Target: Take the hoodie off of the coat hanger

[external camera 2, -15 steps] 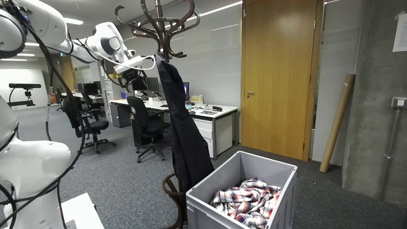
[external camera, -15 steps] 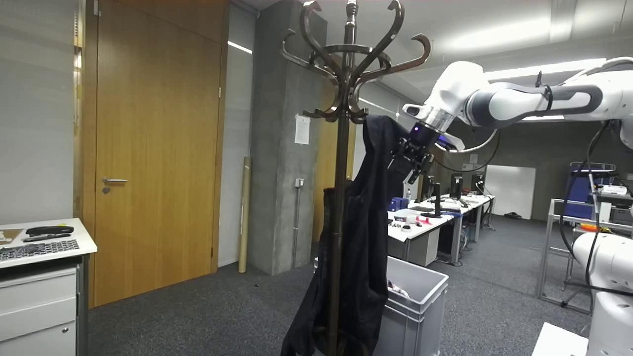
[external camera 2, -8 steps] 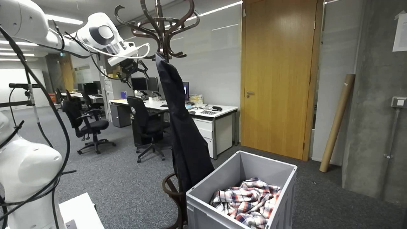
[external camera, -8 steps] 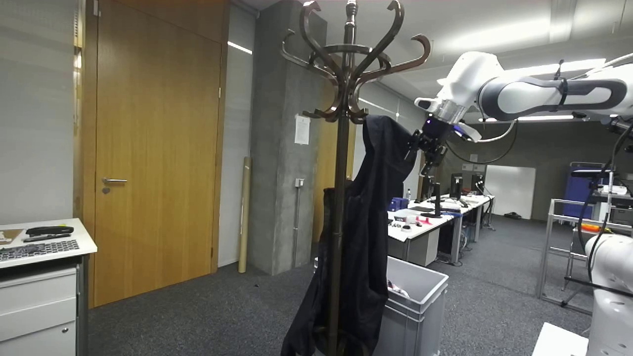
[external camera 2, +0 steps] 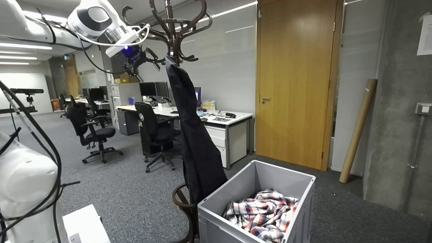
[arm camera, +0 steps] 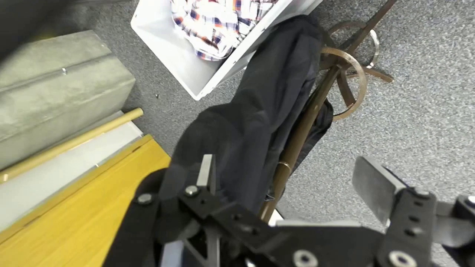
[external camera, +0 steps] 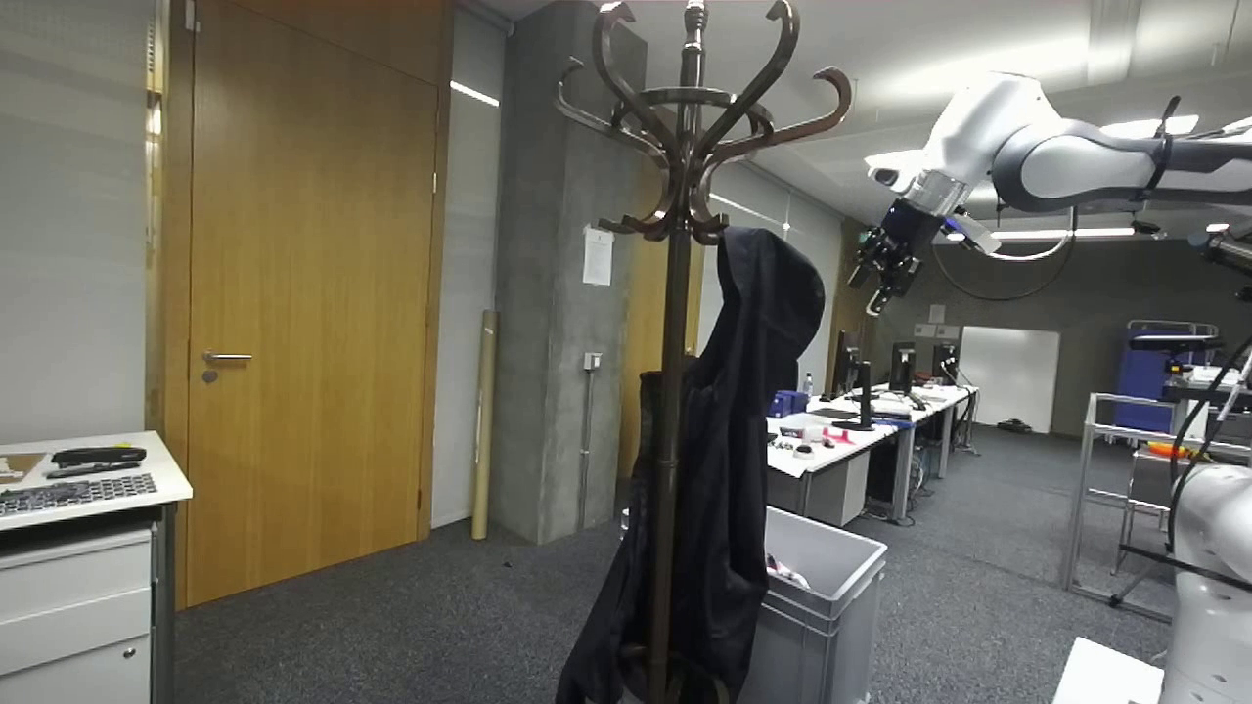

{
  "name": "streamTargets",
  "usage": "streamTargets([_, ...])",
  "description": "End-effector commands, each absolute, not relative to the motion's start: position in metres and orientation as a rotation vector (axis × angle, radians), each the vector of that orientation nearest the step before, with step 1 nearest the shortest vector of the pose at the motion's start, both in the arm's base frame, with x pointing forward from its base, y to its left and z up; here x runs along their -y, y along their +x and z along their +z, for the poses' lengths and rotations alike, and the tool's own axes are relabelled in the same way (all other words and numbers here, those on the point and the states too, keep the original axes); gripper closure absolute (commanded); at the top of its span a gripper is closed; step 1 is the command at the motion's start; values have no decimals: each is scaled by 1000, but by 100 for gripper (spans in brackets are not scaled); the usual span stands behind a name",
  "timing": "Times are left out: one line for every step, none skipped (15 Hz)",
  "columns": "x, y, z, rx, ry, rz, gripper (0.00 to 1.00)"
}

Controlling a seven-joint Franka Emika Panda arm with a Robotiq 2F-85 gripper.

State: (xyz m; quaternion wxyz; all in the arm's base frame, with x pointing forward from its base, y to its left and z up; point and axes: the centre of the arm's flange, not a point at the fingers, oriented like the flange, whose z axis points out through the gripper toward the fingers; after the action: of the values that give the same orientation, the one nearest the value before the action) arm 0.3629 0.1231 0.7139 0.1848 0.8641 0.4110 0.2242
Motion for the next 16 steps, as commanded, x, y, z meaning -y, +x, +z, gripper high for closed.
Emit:
streamTargets([-62,350,719,-1040,2442,696,0])
streamTargets([-45,349,719,-1004,2458,713,0])
streamTargets([-30,349,715,-970,2473,743,0])
streamTargets([-20,352,713,-919,2492,786,0])
streamTargets([-41,356,723,-969,2505,719,0])
streamTargets([-29,356,721,-941,2513,742,0])
streamTargets([-23,356,719,-927,2518,750,0])
streamTargets([-21,356,717,-924,2520,752,0])
streamTargets([-21,356,716,-925,2521,750,0])
streamTargets([-27,355,717,-950,2524,778,0])
streamTargets([-29,356,720,-962,2520,825,0])
streamTargets([-29,356,727,-957,2515,881,0])
streamTargets([-26,358,737,-935,2501,958,0])
streamTargets([-21,359,747,-923,2482,1027,0])
streamTargets([-17,362,755,-922,2449,1114,0])
streamTargets([-12,363,765,-911,2430,1188,0])
